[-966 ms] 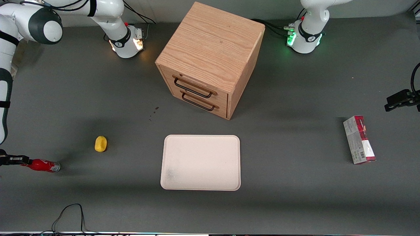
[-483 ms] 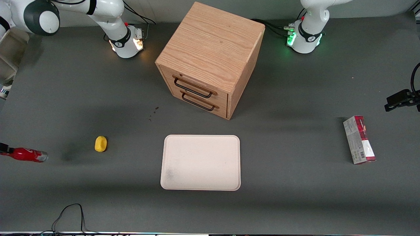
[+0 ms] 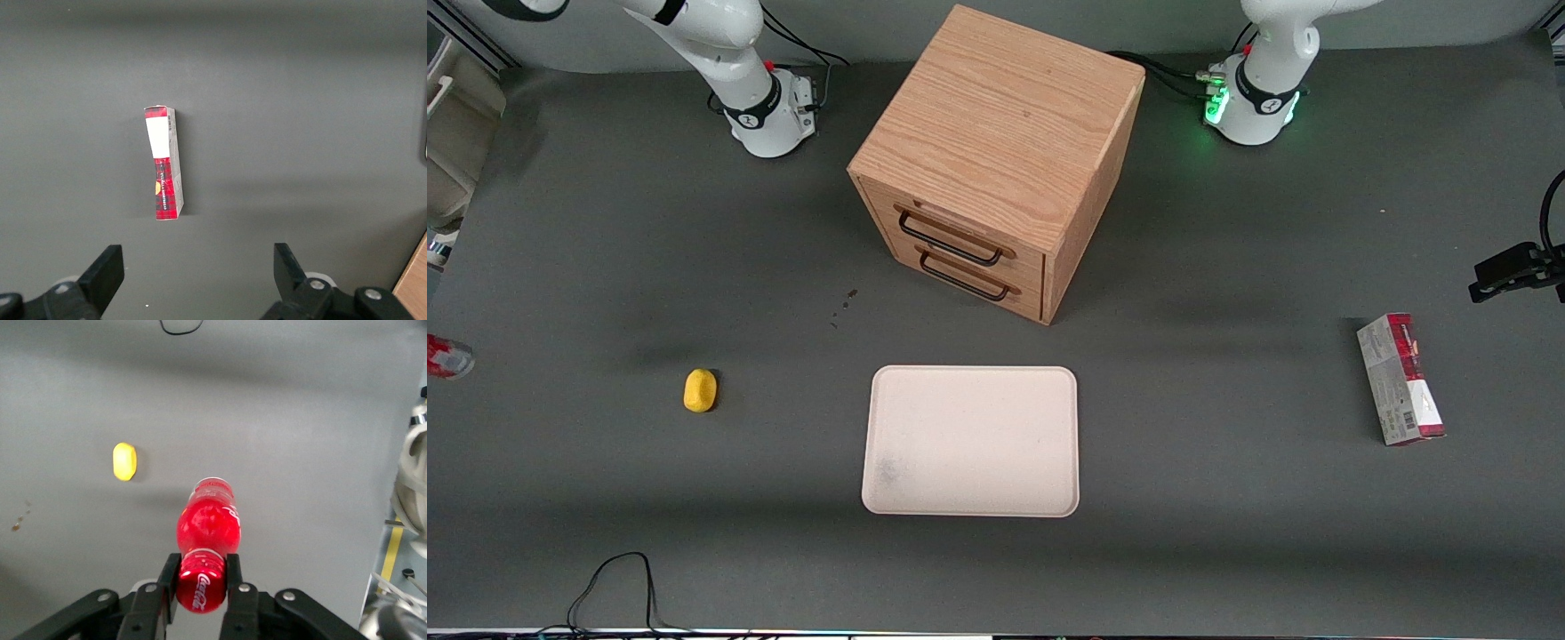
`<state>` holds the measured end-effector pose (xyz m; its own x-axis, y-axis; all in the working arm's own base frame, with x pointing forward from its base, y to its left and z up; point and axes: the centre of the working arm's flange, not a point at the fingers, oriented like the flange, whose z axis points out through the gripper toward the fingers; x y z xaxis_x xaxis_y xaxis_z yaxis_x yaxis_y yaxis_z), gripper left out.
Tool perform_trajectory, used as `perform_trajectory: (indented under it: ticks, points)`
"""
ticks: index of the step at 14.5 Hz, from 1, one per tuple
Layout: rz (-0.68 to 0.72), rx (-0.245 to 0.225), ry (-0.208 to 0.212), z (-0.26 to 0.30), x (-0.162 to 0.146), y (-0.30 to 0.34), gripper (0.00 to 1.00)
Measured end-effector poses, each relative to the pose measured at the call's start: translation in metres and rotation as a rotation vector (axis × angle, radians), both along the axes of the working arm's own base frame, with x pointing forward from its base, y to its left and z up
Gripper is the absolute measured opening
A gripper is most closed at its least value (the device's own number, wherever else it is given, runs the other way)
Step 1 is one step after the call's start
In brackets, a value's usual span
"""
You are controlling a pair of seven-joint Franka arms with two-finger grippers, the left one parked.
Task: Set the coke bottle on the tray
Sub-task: 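Lift the bottle and carry it with the right gripper toward the white tray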
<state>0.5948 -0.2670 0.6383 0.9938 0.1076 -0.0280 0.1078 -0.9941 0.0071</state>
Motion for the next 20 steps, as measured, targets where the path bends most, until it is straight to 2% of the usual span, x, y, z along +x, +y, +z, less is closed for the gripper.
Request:
perform_trajectory:
  ticks: [3,6,9,11,16,20]
  points:
    - [0.026,0.002,-0.018,0.028,-0.013,0.019,0.31]
    - [0.109,0.025,-0.015,0.024,0.011,0.084,0.31]
    - [0.125,0.028,-0.013,0.022,0.036,0.202,0.31]
    - [0.1,0.026,-0.021,0.022,0.041,0.289,0.31]
    - [0.038,0.032,-0.049,0.007,0.026,0.47,0.31]
    - [-0.011,0.04,-0.058,-0.019,0.006,0.574,0.31]
